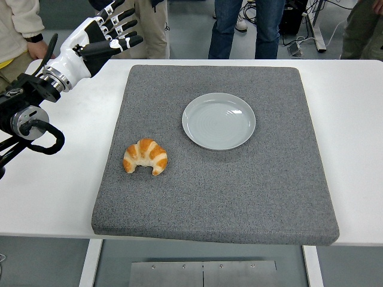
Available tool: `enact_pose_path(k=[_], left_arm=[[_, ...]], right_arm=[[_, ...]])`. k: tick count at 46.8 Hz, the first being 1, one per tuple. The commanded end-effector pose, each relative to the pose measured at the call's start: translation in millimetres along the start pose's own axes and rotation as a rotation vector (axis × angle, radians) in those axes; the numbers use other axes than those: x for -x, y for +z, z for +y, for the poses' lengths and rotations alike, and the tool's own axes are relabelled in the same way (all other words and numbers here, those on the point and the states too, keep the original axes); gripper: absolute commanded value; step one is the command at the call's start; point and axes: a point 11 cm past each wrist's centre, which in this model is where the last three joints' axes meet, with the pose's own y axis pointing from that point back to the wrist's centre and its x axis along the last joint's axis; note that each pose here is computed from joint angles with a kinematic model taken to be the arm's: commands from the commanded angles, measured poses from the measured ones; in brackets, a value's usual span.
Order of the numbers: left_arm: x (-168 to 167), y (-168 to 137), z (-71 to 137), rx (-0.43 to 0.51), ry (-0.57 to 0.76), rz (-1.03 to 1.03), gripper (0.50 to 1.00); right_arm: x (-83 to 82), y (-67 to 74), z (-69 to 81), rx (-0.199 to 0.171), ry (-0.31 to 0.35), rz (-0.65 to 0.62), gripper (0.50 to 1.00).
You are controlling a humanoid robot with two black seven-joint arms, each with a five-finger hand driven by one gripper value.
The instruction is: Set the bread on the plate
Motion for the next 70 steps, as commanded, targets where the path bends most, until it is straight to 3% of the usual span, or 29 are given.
enact_pose_path(k=[1,32,45,57,70], left_arm=[[0.7,4.3,3.4,0.003,-0.008,-0.007,0.969],[12.3,40.1,40.6,0.011,-0.149,-0.388,0.971],[19.6,36.6,55.9,-0.023,-0.234,-0.679,0.971],[11.7,23.8,65.4,-0.193,-0.224,-0.973,0.971],[33.9,2.9,74.1,-0.207,-0.307,-1.108,0.971]], right_arm=[[0.0,0.0,0.0,0.0,0.0,0.0,1.0],[0.0,0.0,0.0,0.0,0.0,0.0,1.0],[0.0,0.0,0.0,0.0,0.0,0.0,1.0],[0.0,0.0,0.0,0.0,0.0,0.0,1.0],[0.0,0.0,0.0,0.0,0.0,0.0,1.0]])
